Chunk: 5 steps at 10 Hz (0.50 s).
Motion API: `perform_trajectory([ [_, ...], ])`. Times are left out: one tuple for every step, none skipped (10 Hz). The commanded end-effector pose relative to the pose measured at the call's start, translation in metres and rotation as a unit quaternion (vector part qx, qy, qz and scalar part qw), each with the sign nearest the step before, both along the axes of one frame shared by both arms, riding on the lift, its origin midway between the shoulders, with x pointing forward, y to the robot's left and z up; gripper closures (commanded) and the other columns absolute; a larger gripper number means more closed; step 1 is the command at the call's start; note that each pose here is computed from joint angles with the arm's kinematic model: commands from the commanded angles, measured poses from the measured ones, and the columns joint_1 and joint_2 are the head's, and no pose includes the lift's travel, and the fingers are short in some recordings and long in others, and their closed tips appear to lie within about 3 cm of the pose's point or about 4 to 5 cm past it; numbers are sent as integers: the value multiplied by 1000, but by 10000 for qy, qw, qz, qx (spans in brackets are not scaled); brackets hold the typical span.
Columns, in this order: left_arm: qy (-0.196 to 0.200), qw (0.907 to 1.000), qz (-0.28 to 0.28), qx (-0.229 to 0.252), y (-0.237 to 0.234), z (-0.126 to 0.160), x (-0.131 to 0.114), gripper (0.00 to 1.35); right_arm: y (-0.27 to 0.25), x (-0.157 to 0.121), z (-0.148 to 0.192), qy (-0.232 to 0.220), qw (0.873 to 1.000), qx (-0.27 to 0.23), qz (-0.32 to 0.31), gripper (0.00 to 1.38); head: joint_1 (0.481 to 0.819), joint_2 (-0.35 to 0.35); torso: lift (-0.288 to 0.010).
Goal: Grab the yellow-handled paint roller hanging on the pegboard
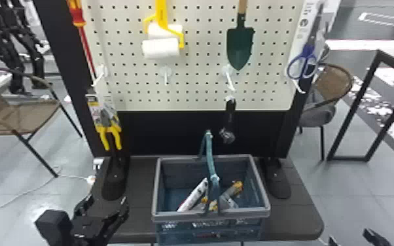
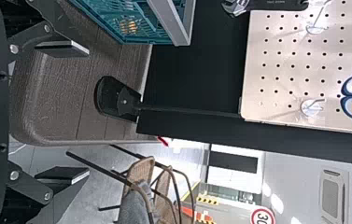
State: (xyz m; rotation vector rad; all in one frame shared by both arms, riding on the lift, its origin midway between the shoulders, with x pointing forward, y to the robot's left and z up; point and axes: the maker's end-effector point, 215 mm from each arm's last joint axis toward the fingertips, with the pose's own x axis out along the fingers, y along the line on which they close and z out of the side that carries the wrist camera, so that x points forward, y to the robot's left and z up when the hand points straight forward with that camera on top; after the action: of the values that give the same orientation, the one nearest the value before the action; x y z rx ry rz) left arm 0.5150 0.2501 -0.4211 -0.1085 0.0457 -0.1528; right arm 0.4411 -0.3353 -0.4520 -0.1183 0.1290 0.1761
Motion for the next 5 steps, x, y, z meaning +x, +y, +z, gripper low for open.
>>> perform_trajectory([
  [24, 10000, -14, -7, -1, -2, -1, 262, 3, 0, -1, 0, 10000, 48, -18, 369, 549, 0, -100],
  [16, 10000, 4, -12, 0, -1, -1, 262, 3, 0, -2, 7, 10000, 51, -19, 369, 549, 0, -100],
  [1, 10000, 4, -12, 0, 0, 0, 262, 2, 0, -3, 17, 10000, 43, -24, 369, 549, 0, -100],
  [-22, 10000, -7, -13, -1, 3, 2, 262, 2, -1, -4, 25, 10000, 37, -37, 369, 549, 0, -100],
  [-45, 10000, -14, -14, -2, 6, 4, 262, 3, 1, -3, 11, 10000, 51, -41, 369, 549, 0, -100],
])
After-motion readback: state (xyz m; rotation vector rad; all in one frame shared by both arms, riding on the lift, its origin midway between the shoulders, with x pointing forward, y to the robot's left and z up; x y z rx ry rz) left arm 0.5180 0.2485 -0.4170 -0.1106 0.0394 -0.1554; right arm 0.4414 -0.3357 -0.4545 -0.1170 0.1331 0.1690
